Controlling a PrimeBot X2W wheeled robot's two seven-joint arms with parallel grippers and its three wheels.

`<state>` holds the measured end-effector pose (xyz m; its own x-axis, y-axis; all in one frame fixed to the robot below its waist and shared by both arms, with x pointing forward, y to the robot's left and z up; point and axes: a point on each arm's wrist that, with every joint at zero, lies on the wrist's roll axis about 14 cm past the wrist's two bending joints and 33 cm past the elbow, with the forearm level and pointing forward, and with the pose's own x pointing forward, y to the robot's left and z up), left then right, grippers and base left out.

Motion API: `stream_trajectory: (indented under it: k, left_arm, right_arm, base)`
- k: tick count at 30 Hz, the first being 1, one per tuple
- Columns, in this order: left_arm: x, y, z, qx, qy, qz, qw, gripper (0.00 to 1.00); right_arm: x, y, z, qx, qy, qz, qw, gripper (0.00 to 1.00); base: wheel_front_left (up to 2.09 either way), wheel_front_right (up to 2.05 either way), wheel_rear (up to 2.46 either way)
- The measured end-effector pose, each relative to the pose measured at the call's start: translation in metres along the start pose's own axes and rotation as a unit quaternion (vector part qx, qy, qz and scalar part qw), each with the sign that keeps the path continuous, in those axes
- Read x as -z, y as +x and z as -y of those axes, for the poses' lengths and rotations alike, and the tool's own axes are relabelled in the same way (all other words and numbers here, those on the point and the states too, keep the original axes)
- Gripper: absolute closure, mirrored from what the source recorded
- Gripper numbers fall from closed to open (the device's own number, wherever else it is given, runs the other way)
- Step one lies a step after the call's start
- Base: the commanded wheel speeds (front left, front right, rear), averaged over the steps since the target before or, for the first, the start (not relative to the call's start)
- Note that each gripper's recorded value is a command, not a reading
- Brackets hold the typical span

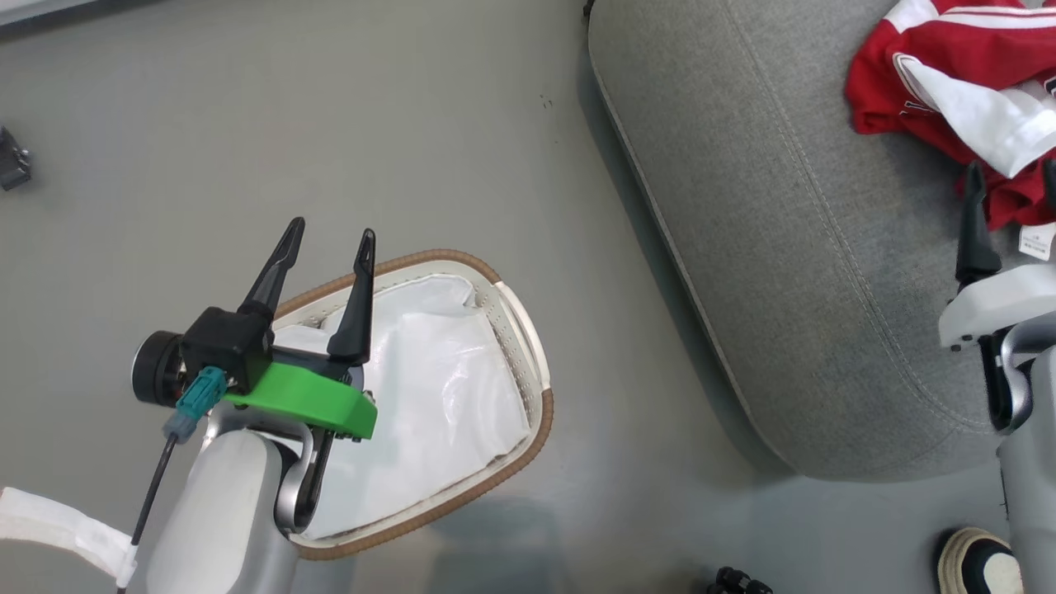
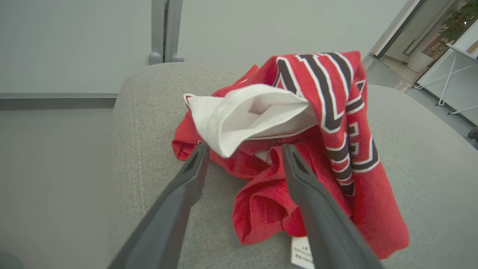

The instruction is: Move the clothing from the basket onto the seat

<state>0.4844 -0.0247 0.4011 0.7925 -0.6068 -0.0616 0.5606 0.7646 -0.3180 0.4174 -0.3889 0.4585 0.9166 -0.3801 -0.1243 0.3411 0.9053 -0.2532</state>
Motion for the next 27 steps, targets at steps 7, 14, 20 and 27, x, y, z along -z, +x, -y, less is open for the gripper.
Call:
stream_trajectory:
  k: [7, 14, 20, 27]
  left_arm:
    - [-0.016, -0.03, -0.03, -0.071, 0.013, 0.01, 0.997, 0.0]
    - [-0.033, -0.068, -0.068, -0.156, 0.025, 0.023, 0.987, 0.0]
    - [-0.052, -0.104, -0.094, -0.218, 0.048, 0.036, 0.974, 0.0]
    - [-0.059, -0.144, -0.104, -0.262, 0.068, 0.036, 0.962, 0.0]
  right_arm:
    - [-0.017, -0.007, -0.064, -0.072, 0.051, 0.031, 0.996, 0.0]
    - [-0.041, -0.009, -0.136, -0.15, 0.1, 0.056, 0.982, 0.0]
    - [-0.059, -0.021, -0.19, -0.21, 0.13, 0.067, 0.967, 0.0]
    - [-0.069, -0.041, -0.22, -0.252, 0.145, 0.069, 0.954, 0.0]
  base:
    - [0.0, 0.0, 0.0]
    - [0.0, 0.0, 0.0]
    - [0.0, 0.0, 0.0]
    - [0.0, 0.0, 0.0]
